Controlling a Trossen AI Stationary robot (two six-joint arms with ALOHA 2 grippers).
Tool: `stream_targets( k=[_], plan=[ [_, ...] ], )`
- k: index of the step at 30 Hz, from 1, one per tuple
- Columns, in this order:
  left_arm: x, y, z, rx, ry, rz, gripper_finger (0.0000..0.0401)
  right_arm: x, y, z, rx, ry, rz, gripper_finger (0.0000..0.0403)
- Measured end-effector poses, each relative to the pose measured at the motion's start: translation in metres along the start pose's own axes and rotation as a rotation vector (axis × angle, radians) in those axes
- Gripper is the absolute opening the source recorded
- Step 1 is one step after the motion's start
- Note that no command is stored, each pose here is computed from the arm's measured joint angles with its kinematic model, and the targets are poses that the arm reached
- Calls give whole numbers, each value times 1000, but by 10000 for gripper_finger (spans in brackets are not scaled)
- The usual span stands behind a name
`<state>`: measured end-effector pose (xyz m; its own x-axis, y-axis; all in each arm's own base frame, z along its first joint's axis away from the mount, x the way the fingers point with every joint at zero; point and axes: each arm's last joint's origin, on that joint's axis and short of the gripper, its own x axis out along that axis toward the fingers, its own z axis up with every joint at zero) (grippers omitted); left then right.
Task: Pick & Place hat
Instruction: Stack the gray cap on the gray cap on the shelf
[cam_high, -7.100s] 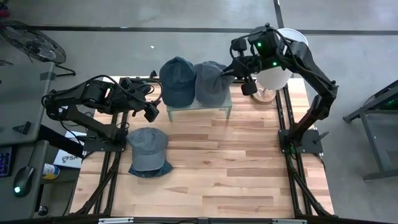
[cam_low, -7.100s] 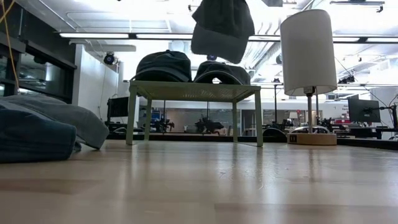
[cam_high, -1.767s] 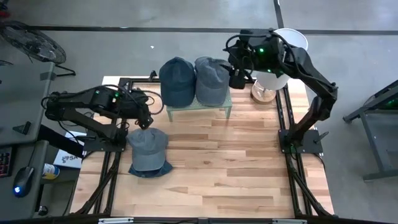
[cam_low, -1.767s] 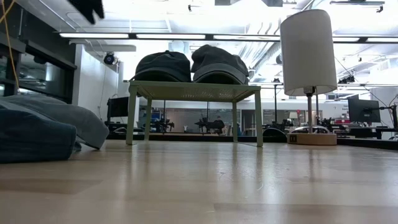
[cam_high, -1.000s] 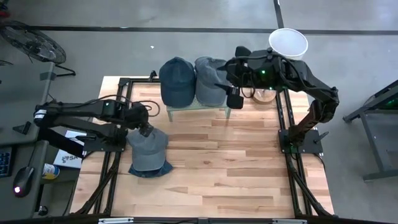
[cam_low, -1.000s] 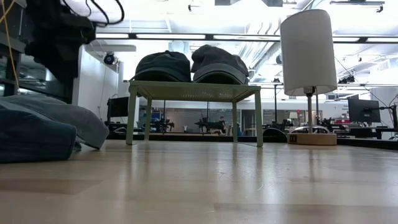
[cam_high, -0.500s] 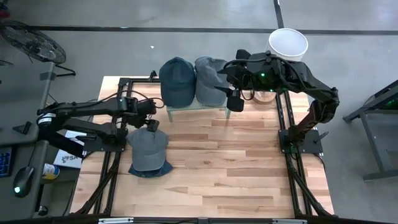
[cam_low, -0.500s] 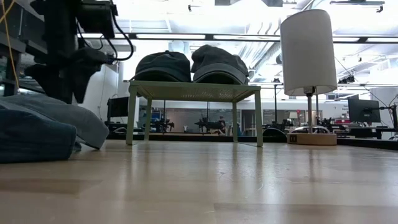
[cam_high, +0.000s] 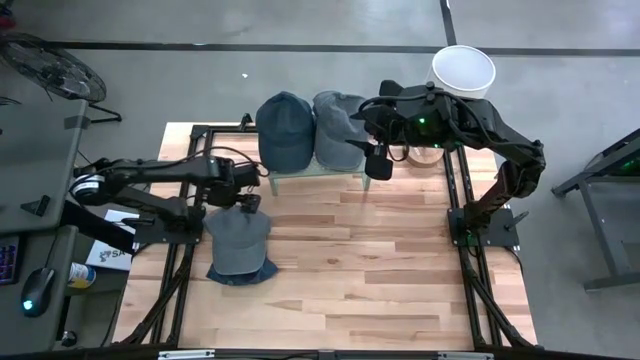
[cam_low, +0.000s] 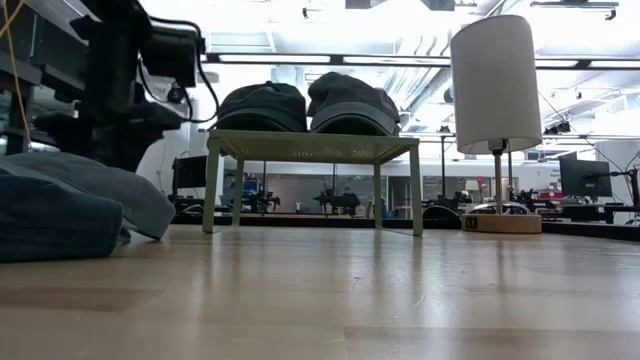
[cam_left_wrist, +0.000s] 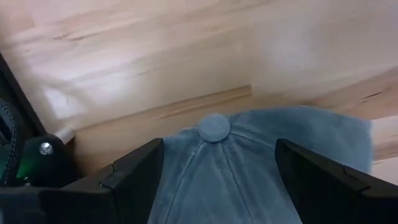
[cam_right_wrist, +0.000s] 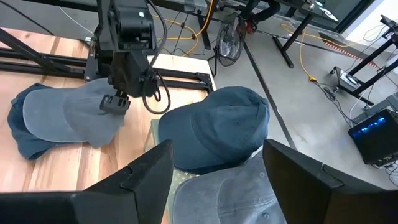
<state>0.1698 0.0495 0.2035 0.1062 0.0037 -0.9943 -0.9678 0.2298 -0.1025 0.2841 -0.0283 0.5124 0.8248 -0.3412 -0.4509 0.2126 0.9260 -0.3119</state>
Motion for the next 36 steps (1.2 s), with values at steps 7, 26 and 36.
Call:
stream_targets(
  k=[7, 26, 36],
  plan=[
    [7, -3, 1, 6, 52, 27, 281, 0, 0, -2, -15, 22, -8, 238],
    [-6, -2, 0, 82, 76, 33, 20, 0, -2, -4, -28, 50, -74, 238],
    [-79, -9, 0, 136, 30, -97, 9, 0, -2, -4, -15, 50, -78, 238]
  ],
)
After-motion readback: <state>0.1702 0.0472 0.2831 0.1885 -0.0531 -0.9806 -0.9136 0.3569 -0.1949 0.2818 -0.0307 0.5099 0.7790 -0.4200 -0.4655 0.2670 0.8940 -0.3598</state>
